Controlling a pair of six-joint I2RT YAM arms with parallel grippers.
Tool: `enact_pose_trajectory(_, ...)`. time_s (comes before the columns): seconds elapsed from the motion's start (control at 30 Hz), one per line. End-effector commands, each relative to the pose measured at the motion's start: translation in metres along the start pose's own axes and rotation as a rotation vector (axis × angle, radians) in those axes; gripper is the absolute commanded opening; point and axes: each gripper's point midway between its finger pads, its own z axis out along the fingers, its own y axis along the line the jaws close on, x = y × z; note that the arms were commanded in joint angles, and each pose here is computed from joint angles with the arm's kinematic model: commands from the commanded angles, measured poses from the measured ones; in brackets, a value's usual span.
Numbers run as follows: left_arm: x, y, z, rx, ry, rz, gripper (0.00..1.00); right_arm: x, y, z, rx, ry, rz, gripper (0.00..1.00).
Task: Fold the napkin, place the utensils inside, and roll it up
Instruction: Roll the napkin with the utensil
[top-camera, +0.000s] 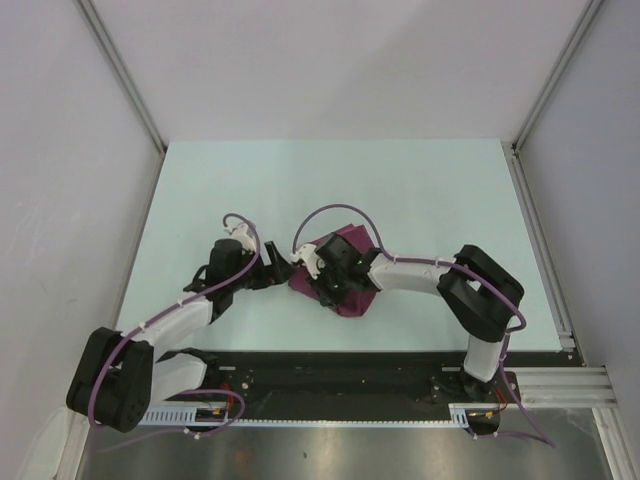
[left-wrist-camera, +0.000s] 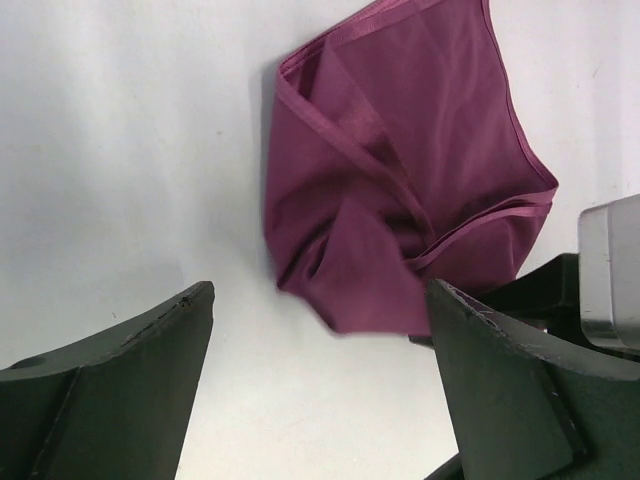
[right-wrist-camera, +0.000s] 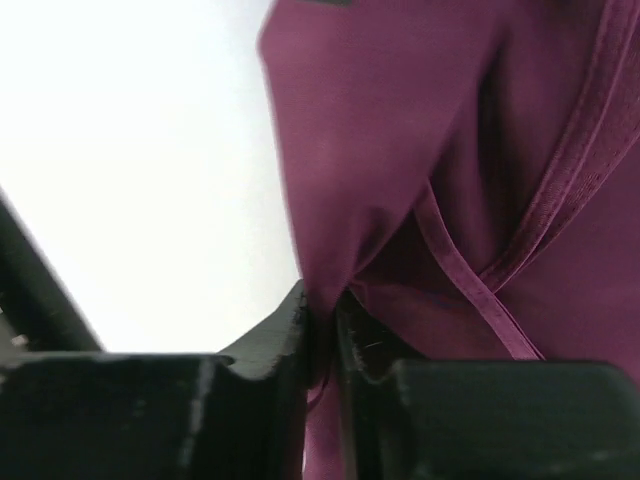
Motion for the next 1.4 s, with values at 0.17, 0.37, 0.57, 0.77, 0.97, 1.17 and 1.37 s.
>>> enact_pose_trajectory(0.17, 0.008, -0.014, -0.002, 0.118, 0.018, 0.033, 0.91, 0.012, 0.036, -0.006, -0.37, 0.098, 0.164, 0.05)
enact_pose_trajectory(0.37, 0.025, -0.004, 0.001, 0.093, 0.07, 0.013, 0.91, 0.004, 0.031, -0.008, -0.495, 0.115, 0.243, 0.01)
enact_pose_trajectory(0.57, 0.044, 0.001, 0.011, 0.093, 0.139, -0.003, 0.9, 0.01, 0.02, -0.003, -0.545, 0.145, 0.293, 0.0)
enact_pose_trajectory(0.77, 0.044, -0.008, 0.022, 0.136, 0.139, -0.016, 0.82, 0.009, 0.015, 0.001, -0.606, 0.141, 0.328, 0.0)
enact_pose_trajectory(0.97, 0.058, -0.02, 0.028, 0.187, 0.196, -0.033, 0.52, 0.011, 0.0, 0.004, -0.668, 0.14, 0.386, 0.01)
enact_pose_trajectory(1.17, 0.062, -0.02, 0.029, 0.171, 0.217, -0.034, 0.13, 0.011, -0.015, 0.005, -0.668, 0.132, 0.421, 0.04)
enact_pose_trajectory(1.37, 0.061, -0.01, 0.033, 0.091, 0.249, -0.021, 0.0, -0.015, -0.021, -0.021, -0.582, 0.058, 0.368, 0.4)
